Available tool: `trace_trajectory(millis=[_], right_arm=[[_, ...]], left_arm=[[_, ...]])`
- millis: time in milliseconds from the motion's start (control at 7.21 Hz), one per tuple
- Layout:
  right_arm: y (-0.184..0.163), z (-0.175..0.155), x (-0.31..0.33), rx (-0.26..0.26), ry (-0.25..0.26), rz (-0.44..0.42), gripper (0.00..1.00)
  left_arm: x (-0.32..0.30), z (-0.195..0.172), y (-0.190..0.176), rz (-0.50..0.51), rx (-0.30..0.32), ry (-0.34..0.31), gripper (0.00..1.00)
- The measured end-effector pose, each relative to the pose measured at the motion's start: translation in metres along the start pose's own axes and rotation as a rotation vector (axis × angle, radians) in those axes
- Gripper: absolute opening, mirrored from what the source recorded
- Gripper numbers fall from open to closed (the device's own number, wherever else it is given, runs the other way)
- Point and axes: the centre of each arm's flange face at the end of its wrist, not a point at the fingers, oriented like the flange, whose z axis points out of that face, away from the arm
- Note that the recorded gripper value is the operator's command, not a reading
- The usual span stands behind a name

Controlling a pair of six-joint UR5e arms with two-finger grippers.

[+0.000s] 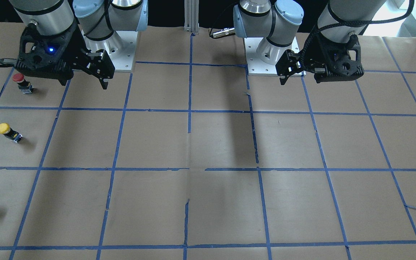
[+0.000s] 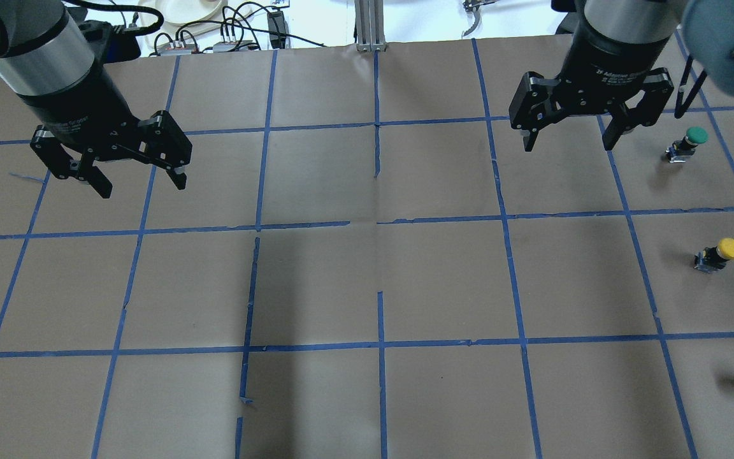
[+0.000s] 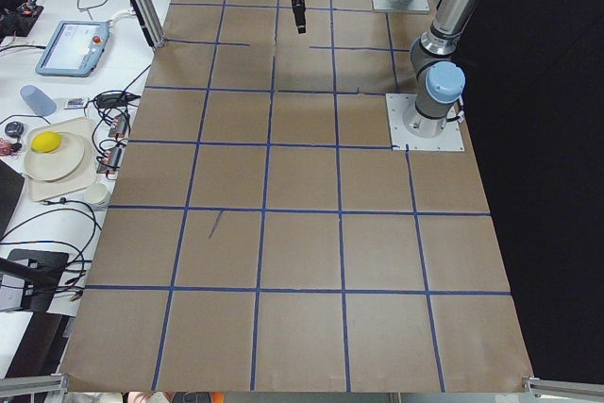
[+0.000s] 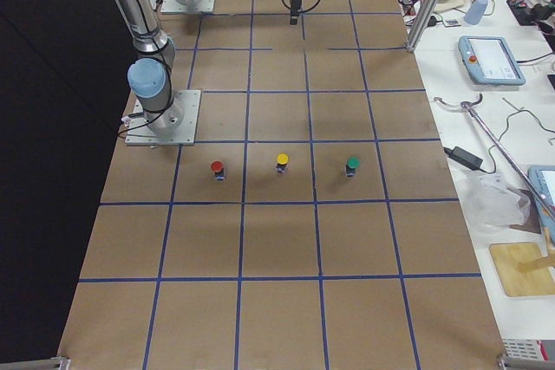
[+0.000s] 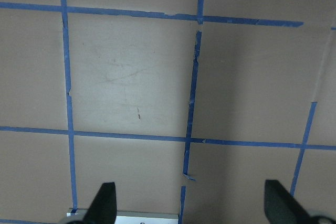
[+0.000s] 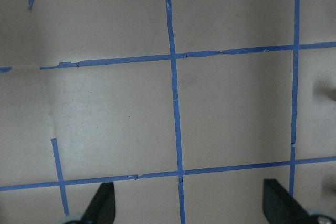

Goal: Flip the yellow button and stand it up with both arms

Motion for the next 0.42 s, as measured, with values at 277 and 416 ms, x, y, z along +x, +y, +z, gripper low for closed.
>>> trace_trajectory(millis=[277,416], right_arm=[[-0.0025,0.0011,-0.0057,0.043,-0.007,0.000,1.00],[-0.0035,0.0005,-0.0064,0.054,-0.010,0.001,1.00]], left_arm=[[0.0004,-0.0009,-0.0068,-0.005,0.039,0.004,1.00],[0.0005,0.0000,-0.0089,-0.006,0.052,0.003,1.00]])
